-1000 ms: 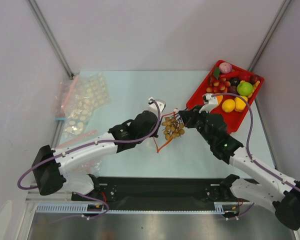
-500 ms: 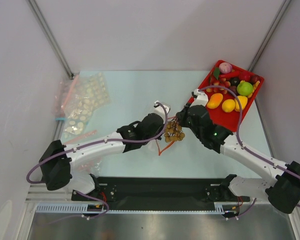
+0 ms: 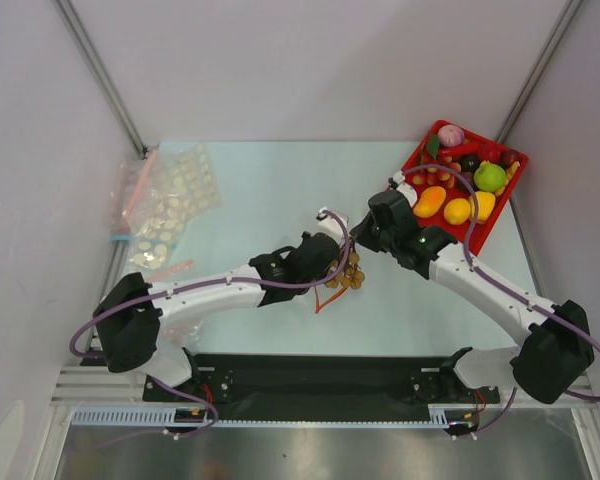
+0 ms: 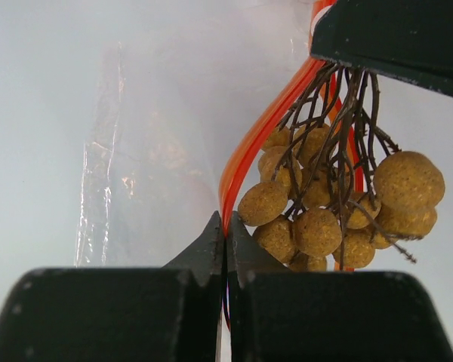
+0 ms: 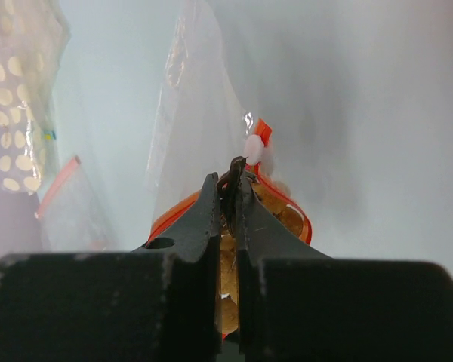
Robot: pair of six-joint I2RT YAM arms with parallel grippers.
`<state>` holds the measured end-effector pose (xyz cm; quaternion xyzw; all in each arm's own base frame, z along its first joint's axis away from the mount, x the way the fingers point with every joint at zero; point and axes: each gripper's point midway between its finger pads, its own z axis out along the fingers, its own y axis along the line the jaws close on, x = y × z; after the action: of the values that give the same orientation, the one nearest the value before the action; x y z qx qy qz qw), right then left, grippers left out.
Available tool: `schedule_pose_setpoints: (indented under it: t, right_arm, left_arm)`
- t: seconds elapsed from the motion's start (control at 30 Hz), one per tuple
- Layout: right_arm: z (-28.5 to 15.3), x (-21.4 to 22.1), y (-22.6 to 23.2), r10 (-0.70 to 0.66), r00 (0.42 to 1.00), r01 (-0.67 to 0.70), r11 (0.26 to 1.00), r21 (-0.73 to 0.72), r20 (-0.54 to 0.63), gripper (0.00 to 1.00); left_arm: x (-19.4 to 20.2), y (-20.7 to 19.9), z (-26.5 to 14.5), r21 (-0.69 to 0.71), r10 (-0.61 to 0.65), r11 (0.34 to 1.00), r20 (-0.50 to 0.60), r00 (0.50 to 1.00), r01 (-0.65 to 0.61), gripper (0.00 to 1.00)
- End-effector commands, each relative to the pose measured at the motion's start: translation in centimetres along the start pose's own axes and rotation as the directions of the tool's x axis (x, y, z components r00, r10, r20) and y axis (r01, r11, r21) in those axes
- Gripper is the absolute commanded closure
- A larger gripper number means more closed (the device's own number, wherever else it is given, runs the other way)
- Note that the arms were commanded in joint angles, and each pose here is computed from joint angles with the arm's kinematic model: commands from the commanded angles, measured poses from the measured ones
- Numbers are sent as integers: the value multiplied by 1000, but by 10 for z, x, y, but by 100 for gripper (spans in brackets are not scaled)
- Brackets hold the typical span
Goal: Place the food in the zip-top bag and seal the zipper
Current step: Place the fake fruit in the zipper food storage bag.
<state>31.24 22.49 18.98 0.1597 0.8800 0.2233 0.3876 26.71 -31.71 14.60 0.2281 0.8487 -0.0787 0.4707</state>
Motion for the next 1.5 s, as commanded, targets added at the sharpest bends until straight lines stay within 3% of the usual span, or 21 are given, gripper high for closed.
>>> schedule_pose_setpoints:
  t: [0.0,0.27,0.4,0.6,0.77,1.13,1.3,1.47]
  right_arm:
    - [-12,1,17,160,985,-164,983,-81,-58,100]
    - [-14,-2,5,323,939,-333,940,-76,-114,100]
    - [-15,3,9,400,900,-424,895,-140,-175,100]
    - [-11,1,2,488,860,-508,845,-168,-147,100]
    - [-15,-14,-13,513,858,-511,844,-162,-29,100]
    - [-27,-35,-60,627,755,-609,779,-150,191,100]
    - [-41,-49,-62,562,765,-545,825,-148,314,100]
    - [-49,-50,-50,521,772,-496,852,-169,363,100]
  left_arm:
    - [-30,-9,-3,5,-49,999,84,995,49,100]
    - [-30,-10,0,-26,-51,998,102,993,54,100]
    - [-27,-16,0,-28,-31,999,106,994,34,100]
    - [-26,-29,4,-17,-36,999,112,993,38,100]
    - [-36,-36,-8,57,-77,996,130,989,70,100]
    - [-42,-62,-38,285,-98,956,112,989,63,100]
    - [-49,-68,-47,359,-123,930,110,986,75,100]
    - [-49,-65,-49,417,-163,901,63,985,123,100]
